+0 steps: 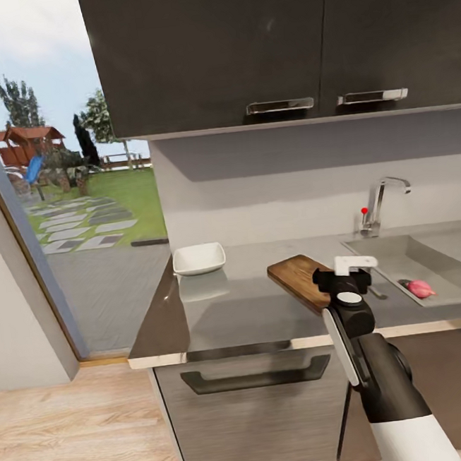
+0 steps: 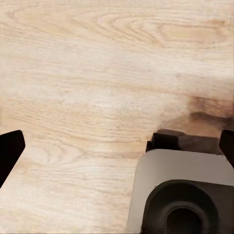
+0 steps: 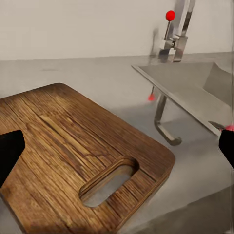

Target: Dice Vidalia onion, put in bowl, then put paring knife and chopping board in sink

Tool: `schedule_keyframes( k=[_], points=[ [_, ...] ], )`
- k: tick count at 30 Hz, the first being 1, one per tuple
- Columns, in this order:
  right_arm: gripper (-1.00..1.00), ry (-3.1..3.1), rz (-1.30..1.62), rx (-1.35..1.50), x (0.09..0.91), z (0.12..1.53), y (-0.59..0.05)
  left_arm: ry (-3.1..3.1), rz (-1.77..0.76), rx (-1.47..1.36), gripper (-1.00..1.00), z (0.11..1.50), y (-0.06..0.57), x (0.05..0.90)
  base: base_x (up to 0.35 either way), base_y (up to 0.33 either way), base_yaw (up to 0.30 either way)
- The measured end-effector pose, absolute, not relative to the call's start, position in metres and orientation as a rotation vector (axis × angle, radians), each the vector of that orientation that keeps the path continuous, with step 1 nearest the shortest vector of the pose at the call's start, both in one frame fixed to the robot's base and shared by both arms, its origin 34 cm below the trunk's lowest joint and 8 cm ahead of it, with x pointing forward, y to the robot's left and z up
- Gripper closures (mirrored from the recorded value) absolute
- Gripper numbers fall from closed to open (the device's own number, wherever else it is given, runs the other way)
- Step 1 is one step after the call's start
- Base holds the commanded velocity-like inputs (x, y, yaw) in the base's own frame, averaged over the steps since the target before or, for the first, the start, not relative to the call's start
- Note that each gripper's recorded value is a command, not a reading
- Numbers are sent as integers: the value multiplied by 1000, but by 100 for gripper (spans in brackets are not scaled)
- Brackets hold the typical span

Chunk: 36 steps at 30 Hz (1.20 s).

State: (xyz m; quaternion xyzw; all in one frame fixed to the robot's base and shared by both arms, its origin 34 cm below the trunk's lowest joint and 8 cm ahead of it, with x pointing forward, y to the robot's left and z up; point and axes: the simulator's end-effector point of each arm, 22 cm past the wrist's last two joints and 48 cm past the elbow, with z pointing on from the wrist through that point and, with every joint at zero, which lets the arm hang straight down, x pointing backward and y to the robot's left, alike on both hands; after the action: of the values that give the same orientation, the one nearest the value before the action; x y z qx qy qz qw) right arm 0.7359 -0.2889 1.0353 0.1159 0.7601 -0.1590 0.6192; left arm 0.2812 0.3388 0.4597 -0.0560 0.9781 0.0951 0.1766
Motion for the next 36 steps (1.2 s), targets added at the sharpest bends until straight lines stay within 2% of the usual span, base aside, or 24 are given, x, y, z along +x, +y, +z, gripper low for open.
schedule_keyframes(
  k=[6,13,36],
  points=[
    [-100,1761,-388,376,729,1027,-328,2796,278,-163,-100,457,341,268,1,0,0],
    [-100,1751,-428,437,722,1025,-342,2797,278,-164,-100,457,341,267,0,0,0],
    [-100,1762,-491,546,710,1014,-342,2799,278,-164,-100,457,341,266,0,0,0]
  ],
)
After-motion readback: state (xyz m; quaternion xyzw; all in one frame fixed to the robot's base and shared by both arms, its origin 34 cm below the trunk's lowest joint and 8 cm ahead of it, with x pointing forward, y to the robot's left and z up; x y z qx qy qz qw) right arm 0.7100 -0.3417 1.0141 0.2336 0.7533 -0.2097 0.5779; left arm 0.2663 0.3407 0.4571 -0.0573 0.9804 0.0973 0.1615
